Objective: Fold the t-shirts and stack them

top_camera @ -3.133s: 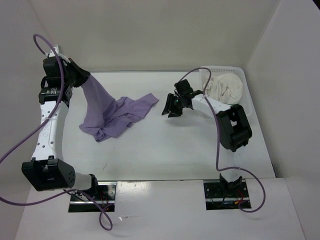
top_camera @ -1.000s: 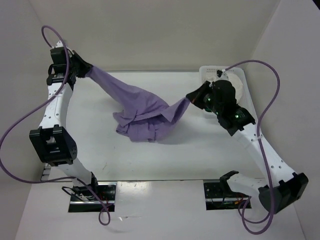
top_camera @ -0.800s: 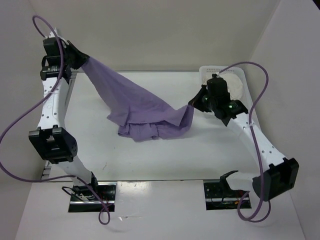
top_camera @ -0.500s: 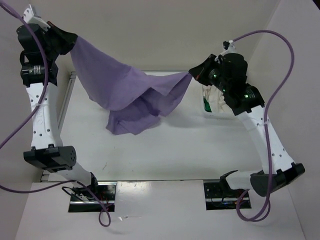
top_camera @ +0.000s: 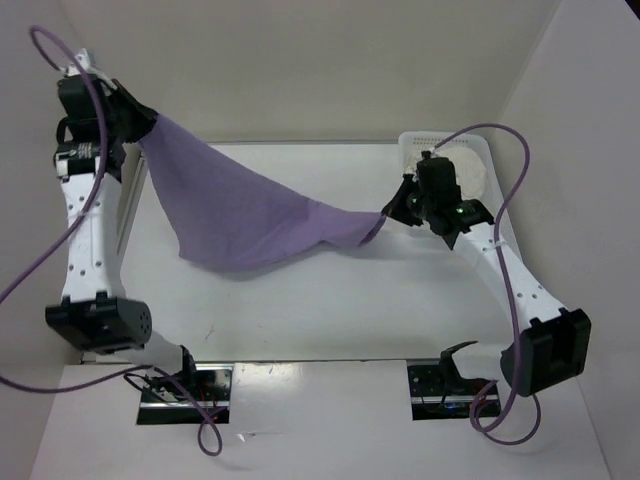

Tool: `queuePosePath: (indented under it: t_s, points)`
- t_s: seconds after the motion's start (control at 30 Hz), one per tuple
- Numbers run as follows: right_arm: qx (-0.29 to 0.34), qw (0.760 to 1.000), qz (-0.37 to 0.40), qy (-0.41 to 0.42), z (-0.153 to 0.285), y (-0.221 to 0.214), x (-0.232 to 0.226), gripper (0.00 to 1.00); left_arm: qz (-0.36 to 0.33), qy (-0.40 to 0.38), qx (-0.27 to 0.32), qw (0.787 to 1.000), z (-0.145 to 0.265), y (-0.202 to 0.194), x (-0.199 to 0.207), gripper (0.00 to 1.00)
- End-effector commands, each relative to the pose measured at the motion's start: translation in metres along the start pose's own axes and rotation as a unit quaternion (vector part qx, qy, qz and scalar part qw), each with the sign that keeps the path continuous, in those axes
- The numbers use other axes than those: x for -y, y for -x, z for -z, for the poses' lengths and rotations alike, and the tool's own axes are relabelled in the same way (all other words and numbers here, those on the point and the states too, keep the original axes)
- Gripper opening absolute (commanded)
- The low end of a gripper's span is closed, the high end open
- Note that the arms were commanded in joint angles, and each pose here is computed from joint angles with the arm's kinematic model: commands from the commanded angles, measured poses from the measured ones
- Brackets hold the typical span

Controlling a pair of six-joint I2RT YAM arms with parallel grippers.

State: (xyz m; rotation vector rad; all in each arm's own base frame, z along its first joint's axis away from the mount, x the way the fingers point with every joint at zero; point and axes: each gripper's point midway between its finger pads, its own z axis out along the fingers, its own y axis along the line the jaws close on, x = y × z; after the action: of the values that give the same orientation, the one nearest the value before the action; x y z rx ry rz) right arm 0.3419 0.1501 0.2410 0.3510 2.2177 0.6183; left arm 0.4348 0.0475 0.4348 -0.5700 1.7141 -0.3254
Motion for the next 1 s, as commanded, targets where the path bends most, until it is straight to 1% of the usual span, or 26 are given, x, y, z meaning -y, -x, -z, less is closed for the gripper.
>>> queuePosePath:
  t_s: [0.0,0.03,0.07,0.1,0.13,0.17,0.23,0.3,0.33,0.37,0.4,0.43,0.47,0.5,0.53,0.57,0.6,0.67,0.7,0.73,0.77,0.8,0.83,0.87,0.93,0.97]
  points:
    - [0.012,0.999,0.013,-0.031,-0.020,0.000,0.024,0.00,0.001,0.057,-0.120,0.991,-0.072,-0.084,-0.058,0.00]
    - [0.006,0.999,0.009,-0.041,-0.027,-0.002,0.030,0.00,0.005,0.080,-0.152,0.985,-0.101,-0.111,-0.078,0.00]
    - [-0.012,0.998,0.008,-0.053,-0.042,-0.009,0.038,0.00,0.001,0.087,-0.168,0.982,-0.116,-0.124,-0.088,0.00]
    - [-0.009,0.998,0.008,-0.062,-0.050,-0.009,0.042,0.00,0.001,0.100,-0.178,0.979,-0.130,-0.134,-0.099,0.00]
    - [-0.014,0.998,0.008,-0.065,-0.056,-0.011,0.044,0.00,0.006,0.121,-0.217,0.969,-0.153,-0.169,-0.121,0.00]
    - [-0.022,0.997,0.008,-0.071,-0.061,-0.015,0.048,0.00,0.006,0.120,-0.215,0.969,-0.165,-0.169,-0.123,0.01]
    - [-0.018,0.997,0.008,-0.068,-0.070,-0.008,0.044,0.00,0.008,0.130,-0.234,0.963,-0.182,-0.193,-0.139,0.14]
    - [-0.019,0.997,0.008,-0.069,-0.073,-0.007,0.043,0.00,0.008,0.130,-0.234,0.964,-0.185,-0.196,-0.141,0.29]
    - [-0.022,0.998,0.007,-0.064,-0.073,-0.009,0.042,0.00,0.007,0.123,-0.222,0.967,-0.184,-0.187,-0.135,0.48]
    - [-0.025,0.998,0.007,-0.060,-0.072,-0.010,0.040,0.00,0.007,0.123,-0.221,0.968,-0.180,-0.185,-0.134,0.58]
    - [-0.032,0.998,0.007,-0.059,-0.072,-0.012,0.040,0.00,0.004,0.111,-0.200,0.974,-0.173,-0.168,-0.123,0.77]
    - [-0.042,0.998,0.006,-0.053,-0.072,-0.018,0.040,0.00,0.014,0.124,-0.208,0.970,-0.163,-0.176,-0.135,0.93]
    - [-0.051,0.997,0.005,-0.052,-0.073,-0.024,0.042,0.00,0.025,0.117,-0.211,0.970,-0.154,-0.178,-0.134,0.98]
    - [-0.059,0.997,0.004,-0.049,-0.073,-0.030,0.043,0.00,0.043,0.102,-0.173,0.979,-0.135,-0.149,-0.125,1.00]
    - [-0.069,0.996,0.002,-0.050,-0.072,-0.038,0.047,0.00,0.055,0.102,-0.171,0.978,-0.122,-0.151,-0.127,1.00]
    - [-0.078,0.996,0.001,-0.045,-0.072,-0.043,0.047,0.00,0.075,0.117,-0.201,0.970,-0.103,-0.185,-0.145,1.00]
    - [-0.088,0.995,0.000,-0.047,-0.068,-0.050,0.050,0.00,0.087,0.112,-0.178,0.974,-0.079,-0.171,-0.137,0.87]
    - [-0.099,0.994,-0.002,-0.038,-0.066,-0.057,0.049,0.00,0.096,0.126,-0.174,0.972,-0.041,-0.176,-0.139,0.57]
    - [-0.110,0.993,-0.004,-0.040,-0.066,-0.066,0.053,0.00,0.101,0.155,-0.204,0.961,-0.023,-0.208,-0.156,0.46]
    - [-0.104,0.994,-0.003,-0.036,-0.063,-0.063,0.050,0.00,0.116,0.170,-0.213,0.955,-0.010,-0.221,-0.160,0.32]
    - [-0.113,0.993,-0.004,-0.034,-0.063,-0.068,0.052,0.00,0.130,0.192,-0.223,0.947,0.005,-0.233,-0.170,0.28]
    - [-0.110,0.993,-0.004,-0.032,-0.061,-0.067,0.050,0.00,0.141,0.193,-0.219,0.946,0.020,-0.236,-0.167,0.25]
    - [-0.116,0.993,-0.002,-0.032,-0.061,-0.073,0.050,0.00,0.173,0.218,-0.233,0.932,0.034,-0.261,-0.179,0.23]
    - [-0.116,0.993,-0.002,-0.032,-0.061,-0.073,0.050,0.00,0.188,0.221,-0.223,0.931,0.044,-0.262,-0.180,0.23]
    - [-0.119,0.992,0.001,-0.030,-0.059,-0.077,0.049,0.00,0.217,0.244,-0.222,0.919,0.056,-0.277,-0.190,0.33]
    - [-0.122,0.992,0.005,-0.026,-0.059,-0.078,0.048,0.00,0.240,0.266,-0.229,0.905,0.062,-0.291,-0.201,0.36]
